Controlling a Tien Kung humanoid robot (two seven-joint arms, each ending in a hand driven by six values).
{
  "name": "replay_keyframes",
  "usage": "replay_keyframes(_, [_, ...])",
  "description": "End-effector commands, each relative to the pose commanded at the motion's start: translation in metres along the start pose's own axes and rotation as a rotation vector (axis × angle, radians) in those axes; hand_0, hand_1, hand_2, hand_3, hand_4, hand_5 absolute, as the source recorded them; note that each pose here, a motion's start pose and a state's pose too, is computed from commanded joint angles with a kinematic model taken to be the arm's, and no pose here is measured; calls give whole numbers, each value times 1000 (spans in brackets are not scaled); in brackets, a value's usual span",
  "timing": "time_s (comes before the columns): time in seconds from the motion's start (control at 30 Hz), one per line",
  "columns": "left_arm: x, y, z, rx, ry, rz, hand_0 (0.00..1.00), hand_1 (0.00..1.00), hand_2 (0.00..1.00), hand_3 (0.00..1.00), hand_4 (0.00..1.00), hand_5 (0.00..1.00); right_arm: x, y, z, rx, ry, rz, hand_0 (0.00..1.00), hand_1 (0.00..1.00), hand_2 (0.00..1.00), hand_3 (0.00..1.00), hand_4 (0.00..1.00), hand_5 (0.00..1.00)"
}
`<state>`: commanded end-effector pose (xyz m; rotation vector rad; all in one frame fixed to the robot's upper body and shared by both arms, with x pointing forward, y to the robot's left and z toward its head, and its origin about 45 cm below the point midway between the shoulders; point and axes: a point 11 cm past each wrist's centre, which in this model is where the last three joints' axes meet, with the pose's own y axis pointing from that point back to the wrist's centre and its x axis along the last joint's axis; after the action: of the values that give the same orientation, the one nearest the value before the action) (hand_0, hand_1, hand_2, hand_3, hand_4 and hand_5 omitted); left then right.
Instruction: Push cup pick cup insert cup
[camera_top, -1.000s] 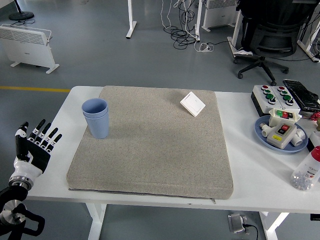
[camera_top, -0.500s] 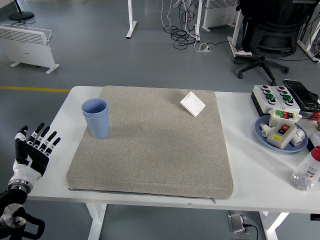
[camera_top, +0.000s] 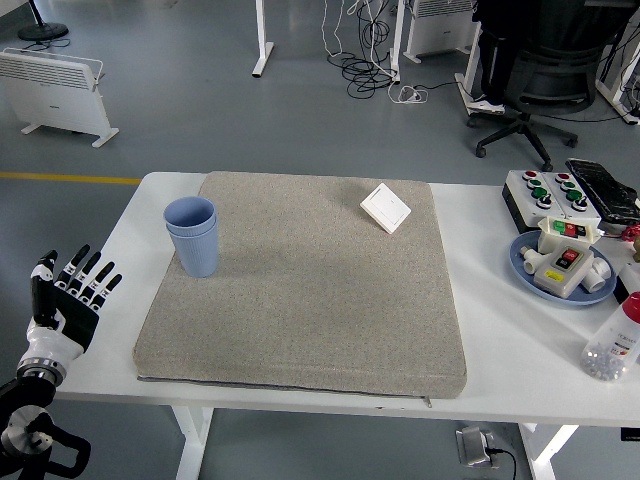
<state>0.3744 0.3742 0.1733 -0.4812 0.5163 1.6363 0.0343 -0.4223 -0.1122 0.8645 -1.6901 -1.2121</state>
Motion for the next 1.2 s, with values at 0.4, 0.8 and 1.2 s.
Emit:
replay_keyframes(0.4, [-2, -1, -1, 4, 0, -4, 826, 846, 927, 871, 576, 998, 0, 0, -1, 3, 2, 0, 752, 626, 630, 560, 72, 435])
replay_keyframes(0.8, [0, -1, -2, 5, 3, 1, 826, 846, 927, 872, 576, 998, -1, 0, -1, 1, 5, -2, 751, 627, 627, 560, 71, 435])
replay_keyframes(1.2, [1, -1, -4, 9, 5, 10, 827, 847, 928, 873, 576, 998, -1, 0, -1, 0, 7, -2, 751, 626, 625, 560, 70, 434])
